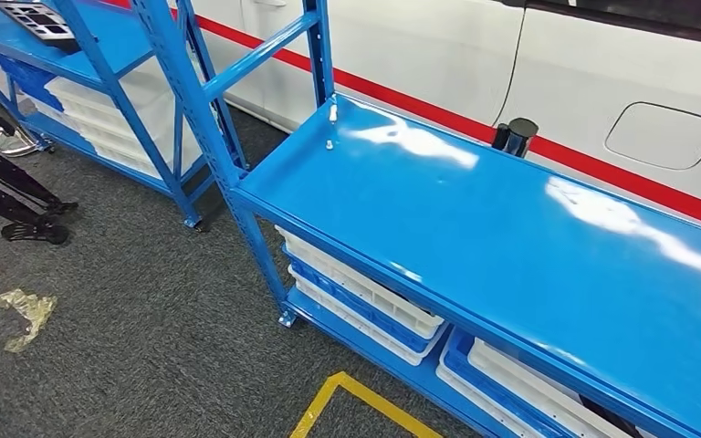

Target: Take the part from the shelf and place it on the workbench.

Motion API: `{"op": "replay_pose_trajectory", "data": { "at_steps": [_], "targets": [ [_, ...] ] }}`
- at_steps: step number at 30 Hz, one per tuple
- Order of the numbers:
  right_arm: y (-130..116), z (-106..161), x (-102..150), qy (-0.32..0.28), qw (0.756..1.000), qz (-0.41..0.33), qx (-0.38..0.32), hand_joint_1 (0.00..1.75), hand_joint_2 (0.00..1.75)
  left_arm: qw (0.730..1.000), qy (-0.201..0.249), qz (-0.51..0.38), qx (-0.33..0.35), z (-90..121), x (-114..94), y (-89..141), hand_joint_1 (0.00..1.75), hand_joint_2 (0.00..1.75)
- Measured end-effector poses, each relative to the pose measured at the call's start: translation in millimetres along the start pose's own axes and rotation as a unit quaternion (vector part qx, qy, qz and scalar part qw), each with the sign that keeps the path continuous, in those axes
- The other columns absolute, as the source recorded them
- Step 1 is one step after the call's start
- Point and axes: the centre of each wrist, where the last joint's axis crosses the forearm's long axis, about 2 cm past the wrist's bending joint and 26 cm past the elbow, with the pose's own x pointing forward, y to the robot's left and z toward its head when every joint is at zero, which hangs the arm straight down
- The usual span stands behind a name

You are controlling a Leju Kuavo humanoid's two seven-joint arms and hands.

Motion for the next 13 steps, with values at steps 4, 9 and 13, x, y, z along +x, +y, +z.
{"op": "replay_pose_trajectory", "data": {
  "at_steps": [4,9,13],
  "targets": [
    [15,9,-8,0.013,0.999,0.027,0.026,0.0,0.0,0.999,0.033,-0.011,-0.006,2,-10,-1,0.0,1.75],
    [28,18,-15,0.021,0.997,0.049,0.055,0.0,0.0,0.998,0.059,-0.026,-0.017,2,-16,-5,0.0,1.75],
    [32,21,-17,0.024,0.996,0.064,0.065,0.0,0.0,0.996,0.076,-0.033,-0.02,4,-20,-7,0.0,1.75]
  ]
}}
